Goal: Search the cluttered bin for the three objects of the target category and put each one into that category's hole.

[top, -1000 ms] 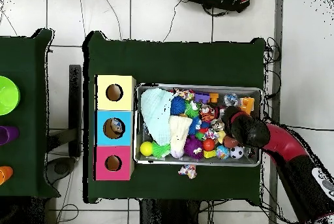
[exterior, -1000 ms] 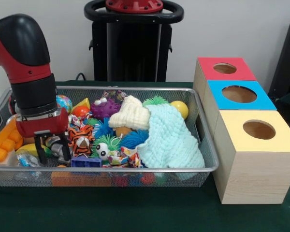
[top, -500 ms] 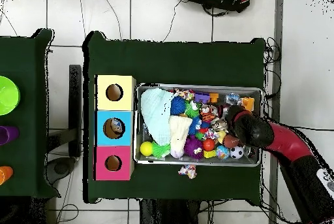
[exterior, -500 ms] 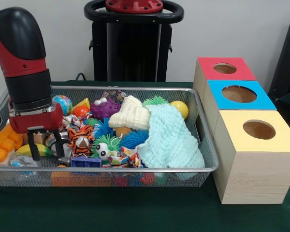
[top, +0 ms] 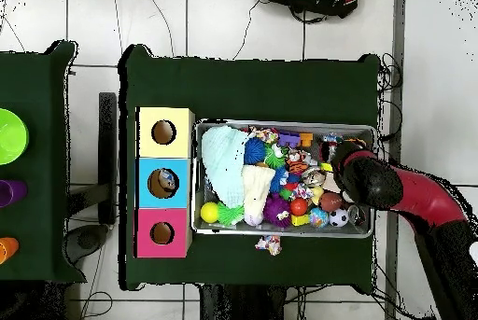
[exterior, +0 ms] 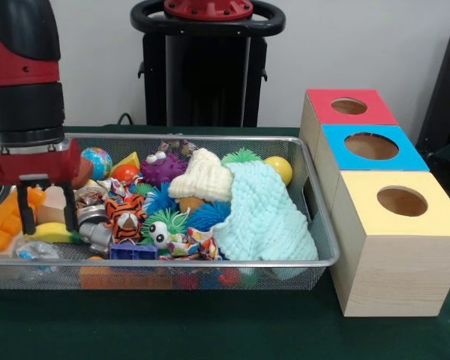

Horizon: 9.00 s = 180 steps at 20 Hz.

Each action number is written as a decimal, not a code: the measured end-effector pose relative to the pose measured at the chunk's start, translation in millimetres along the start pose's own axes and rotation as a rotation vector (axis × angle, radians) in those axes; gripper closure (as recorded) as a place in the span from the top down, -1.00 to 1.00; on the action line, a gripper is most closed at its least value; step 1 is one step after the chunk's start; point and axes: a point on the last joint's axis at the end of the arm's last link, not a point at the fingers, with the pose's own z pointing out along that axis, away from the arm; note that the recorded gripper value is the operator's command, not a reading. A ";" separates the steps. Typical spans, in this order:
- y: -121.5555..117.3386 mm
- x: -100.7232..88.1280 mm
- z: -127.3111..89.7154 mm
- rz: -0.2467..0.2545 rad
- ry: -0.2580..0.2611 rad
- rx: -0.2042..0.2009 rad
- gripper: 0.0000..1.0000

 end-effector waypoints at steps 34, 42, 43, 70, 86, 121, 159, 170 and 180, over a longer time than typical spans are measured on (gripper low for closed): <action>11.6 8.0 27.4 -0.118 -0.055 0.032 1.00; 10.9 7.2 27.1 -0.121 -0.061 0.037 1.00; 10.7 7.0 27.1 -0.122 -0.063 0.039 1.00; 49.9 29.6 38.2 -0.529 -0.145 0.307 1.00; -1.5 50.0 43.2 -0.425 0.046 0.341 1.00; -7.8 28.2 42.9 -0.344 0.106 0.296 -1.00; 37.7 -7.3 -77.9 -0.034 0.144 0.140 -1.00; 122.7 -8.4 -108.5 -0.054 0.167 0.078 -1.00; 214.3 13.1 -129.3 -0.119 0.222 0.041 -1.00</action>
